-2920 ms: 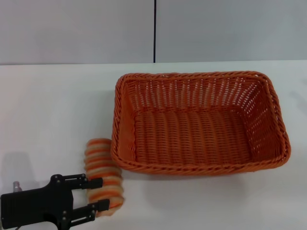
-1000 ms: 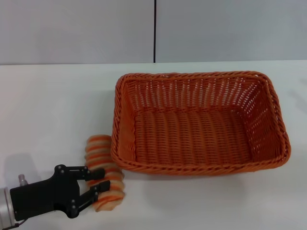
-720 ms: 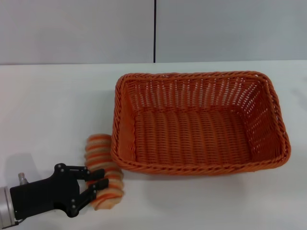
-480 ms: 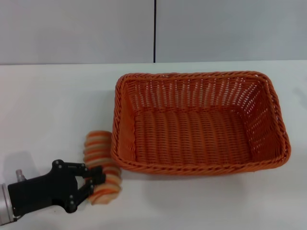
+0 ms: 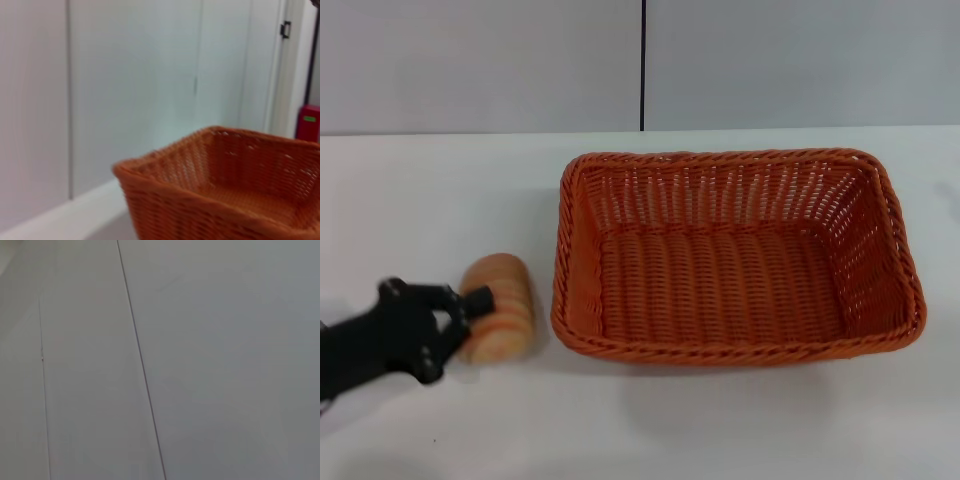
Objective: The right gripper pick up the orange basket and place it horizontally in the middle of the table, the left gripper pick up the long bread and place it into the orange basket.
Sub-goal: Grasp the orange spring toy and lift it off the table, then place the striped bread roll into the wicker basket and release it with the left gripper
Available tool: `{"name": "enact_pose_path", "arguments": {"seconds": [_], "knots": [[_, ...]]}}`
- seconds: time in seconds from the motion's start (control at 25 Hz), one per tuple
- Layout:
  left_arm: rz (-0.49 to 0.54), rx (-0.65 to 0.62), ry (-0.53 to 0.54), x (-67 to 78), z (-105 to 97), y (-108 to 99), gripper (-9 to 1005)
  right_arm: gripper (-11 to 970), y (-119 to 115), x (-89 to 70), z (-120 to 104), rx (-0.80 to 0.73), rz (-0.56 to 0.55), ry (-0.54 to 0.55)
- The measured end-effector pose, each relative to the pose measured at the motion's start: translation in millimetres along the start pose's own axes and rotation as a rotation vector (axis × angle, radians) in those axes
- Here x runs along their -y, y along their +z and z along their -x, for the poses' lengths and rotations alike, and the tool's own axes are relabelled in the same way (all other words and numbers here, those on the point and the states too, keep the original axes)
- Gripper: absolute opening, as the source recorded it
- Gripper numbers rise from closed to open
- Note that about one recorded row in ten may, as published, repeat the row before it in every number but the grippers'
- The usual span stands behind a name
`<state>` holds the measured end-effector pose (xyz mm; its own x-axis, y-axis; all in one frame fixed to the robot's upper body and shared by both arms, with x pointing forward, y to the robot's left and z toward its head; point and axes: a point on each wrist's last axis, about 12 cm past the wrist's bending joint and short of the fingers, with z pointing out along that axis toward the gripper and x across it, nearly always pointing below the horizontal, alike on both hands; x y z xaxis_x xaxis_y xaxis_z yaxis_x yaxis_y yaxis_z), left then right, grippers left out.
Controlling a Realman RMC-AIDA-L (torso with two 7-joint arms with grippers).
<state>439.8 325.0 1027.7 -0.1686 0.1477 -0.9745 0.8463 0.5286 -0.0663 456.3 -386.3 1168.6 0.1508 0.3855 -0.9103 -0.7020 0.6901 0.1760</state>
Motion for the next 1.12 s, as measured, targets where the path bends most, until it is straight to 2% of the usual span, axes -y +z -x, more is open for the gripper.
{"name": "enact_pose_path", "arguments": {"seconds": [0.08,0.16,0.32,0.36,0.56,0.84,1.0,1.12], "knots": [[0.021,0.015,0.005,-4.0,4.1,-3.5,74,576,-0.1,0.0,0.1,0.000,0.000,0.000],[0.063,0.052,0.032,-14.6,15.6,-9.5,58,576,-0.3,0.0,0.3,0.002,0.000,-0.001],[0.078,0.069,0.048,-18.6,20.9,-10.9,12,576,-1.1,0.1,1.1,0.005,-0.003,-0.002],[0.111,0.113,0.071,-29.4,34.3,-12.1,0,576,-1.6,0.2,1.4,0.006,-0.004,-0.003],[0.113,0.157,0.089,-39.2,51.3,-9.7,1,575,-2.4,0.2,1.7,0.008,-0.006,-0.003],[0.003,0.281,0.077,-45.1,85.3,2.3,1,575,-2.4,0.7,0.5,0.012,-0.005,0.004],[-0.104,0.353,0.062,-40.5,100.4,13.8,2,575,-0.3,1.2,0.0,0.015,0.001,0.007],[-0.175,0.375,0.050,-34.4,103.3,26.3,2,575,1.9,1.6,-0.7,0.018,0.007,0.011]]}}
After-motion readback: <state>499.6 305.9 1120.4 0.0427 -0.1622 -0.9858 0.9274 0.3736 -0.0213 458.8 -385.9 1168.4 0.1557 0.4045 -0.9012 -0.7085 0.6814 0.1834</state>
